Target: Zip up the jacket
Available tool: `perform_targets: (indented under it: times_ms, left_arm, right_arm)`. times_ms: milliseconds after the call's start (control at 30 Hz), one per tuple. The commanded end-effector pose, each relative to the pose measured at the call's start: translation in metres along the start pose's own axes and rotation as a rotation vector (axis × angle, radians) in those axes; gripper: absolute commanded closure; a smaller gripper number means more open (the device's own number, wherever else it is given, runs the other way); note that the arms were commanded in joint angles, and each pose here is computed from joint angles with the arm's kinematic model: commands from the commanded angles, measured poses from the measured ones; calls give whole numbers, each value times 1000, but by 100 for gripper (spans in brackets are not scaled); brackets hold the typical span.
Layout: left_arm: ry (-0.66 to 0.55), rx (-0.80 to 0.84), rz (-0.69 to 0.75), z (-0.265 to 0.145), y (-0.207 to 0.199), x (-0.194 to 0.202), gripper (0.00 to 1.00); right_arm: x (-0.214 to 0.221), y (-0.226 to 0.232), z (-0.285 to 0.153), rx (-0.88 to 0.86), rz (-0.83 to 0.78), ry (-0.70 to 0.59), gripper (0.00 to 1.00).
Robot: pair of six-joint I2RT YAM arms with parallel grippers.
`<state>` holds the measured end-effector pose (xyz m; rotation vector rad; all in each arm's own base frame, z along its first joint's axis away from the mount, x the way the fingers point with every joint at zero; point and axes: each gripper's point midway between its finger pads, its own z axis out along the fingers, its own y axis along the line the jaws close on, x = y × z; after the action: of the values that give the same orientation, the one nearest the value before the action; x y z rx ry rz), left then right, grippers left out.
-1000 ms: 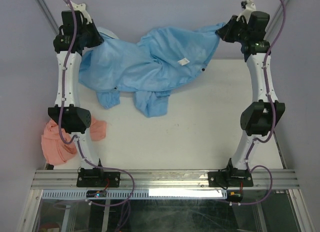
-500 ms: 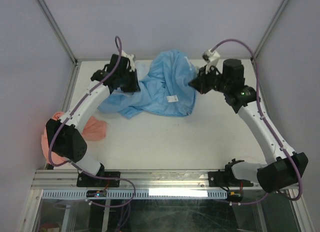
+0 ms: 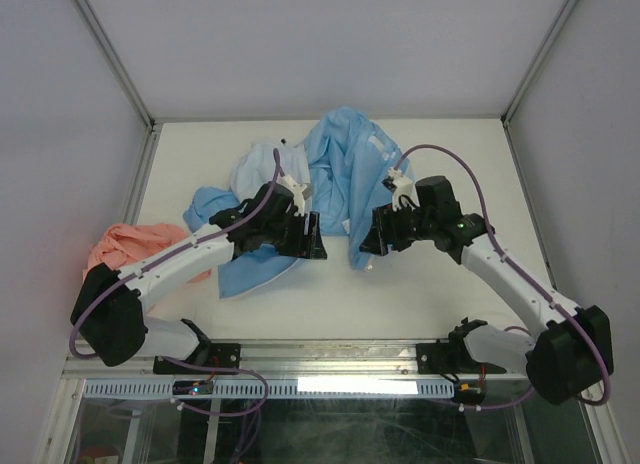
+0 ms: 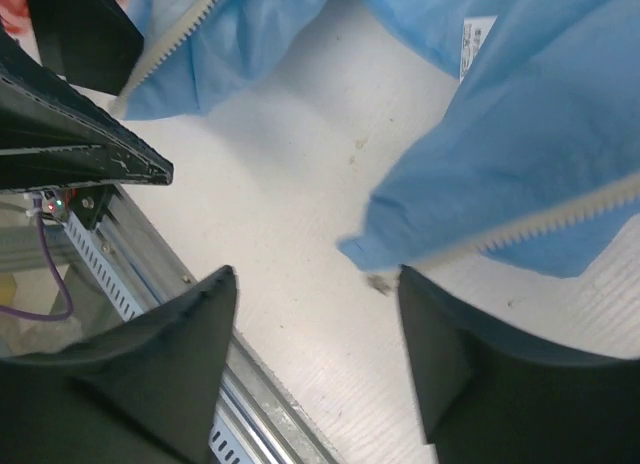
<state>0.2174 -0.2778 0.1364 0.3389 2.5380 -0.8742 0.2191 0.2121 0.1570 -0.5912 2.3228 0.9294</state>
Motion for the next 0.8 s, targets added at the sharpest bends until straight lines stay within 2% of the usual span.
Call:
perform_targets:
  times_ms: [0,67,167,300,400,567,767]
  left_arm:
    - [-226,96,53,-49,-35,-50,28]
    - [-309,29,71,-70,-26,-73,22]
    - [-396,-42,67,-94,-6,-108,17]
    - [-454,-110,72,-107,17,-144,11]
    - [-455,-167,72,-106,31,-163,9]
    - [-500,-229,31,-112,63,-202,2]
    - [-421,-298,-94,-84,137,-247,1]
  right_arm:
    - [-50,13,-40,72,-47,-197,16]
    - [-68,-6,-51,167,-14,-258,9]
    - [-96,-38,-65,202,84,-340,6]
    - [-136,-86,-77,174,217,-484,3]
    - [-159,-125,-69,178,296,-528,2]
    - [-189,-200,-38,210,398,-523,2]
    - [-202,-268,29,150,492,-444,1]
